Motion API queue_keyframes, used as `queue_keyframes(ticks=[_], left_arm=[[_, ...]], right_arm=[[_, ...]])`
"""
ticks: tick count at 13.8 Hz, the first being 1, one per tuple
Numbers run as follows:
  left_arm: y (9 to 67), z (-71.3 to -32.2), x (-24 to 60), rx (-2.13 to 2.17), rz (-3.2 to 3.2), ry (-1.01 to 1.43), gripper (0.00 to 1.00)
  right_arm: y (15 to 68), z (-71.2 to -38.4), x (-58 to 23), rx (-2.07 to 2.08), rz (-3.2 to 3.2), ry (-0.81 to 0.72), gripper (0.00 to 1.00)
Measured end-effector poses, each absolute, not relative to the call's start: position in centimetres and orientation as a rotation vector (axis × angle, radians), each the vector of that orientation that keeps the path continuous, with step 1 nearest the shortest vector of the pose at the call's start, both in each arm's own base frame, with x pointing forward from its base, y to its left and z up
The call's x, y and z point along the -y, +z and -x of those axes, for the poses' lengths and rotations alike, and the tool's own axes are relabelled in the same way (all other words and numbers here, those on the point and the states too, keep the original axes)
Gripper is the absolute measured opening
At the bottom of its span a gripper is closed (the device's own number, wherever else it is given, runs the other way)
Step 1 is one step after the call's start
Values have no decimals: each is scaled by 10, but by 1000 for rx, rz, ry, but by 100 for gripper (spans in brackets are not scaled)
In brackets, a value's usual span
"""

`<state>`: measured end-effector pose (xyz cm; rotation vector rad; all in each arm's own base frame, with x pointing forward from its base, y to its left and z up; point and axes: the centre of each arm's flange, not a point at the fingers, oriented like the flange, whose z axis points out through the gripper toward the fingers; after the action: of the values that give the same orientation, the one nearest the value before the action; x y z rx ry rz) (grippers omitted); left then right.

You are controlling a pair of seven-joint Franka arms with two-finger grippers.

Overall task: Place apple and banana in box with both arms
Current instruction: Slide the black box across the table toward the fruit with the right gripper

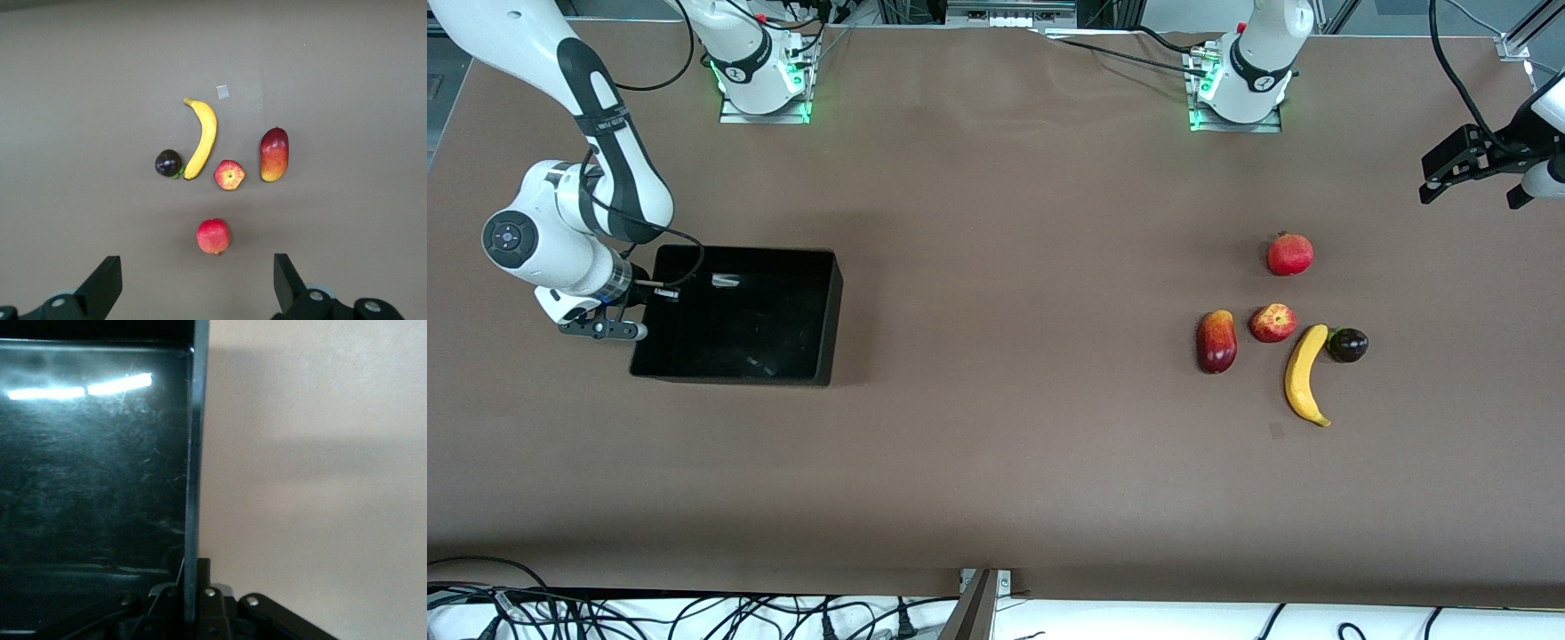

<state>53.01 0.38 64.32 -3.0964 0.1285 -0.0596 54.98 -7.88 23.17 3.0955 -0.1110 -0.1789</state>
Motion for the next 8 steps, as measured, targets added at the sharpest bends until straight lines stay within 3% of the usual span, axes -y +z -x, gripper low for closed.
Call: queue_keyframes(ticks=[4,8], left_arm=[[643,-530,-4,-128,3096,-60,100],[643,-530,-4,-128,3096,-60,100]], right_arm=[[294,-584,62,155,-3162,-290,3],[335,-609,-27,74,-3239,-270,3]])
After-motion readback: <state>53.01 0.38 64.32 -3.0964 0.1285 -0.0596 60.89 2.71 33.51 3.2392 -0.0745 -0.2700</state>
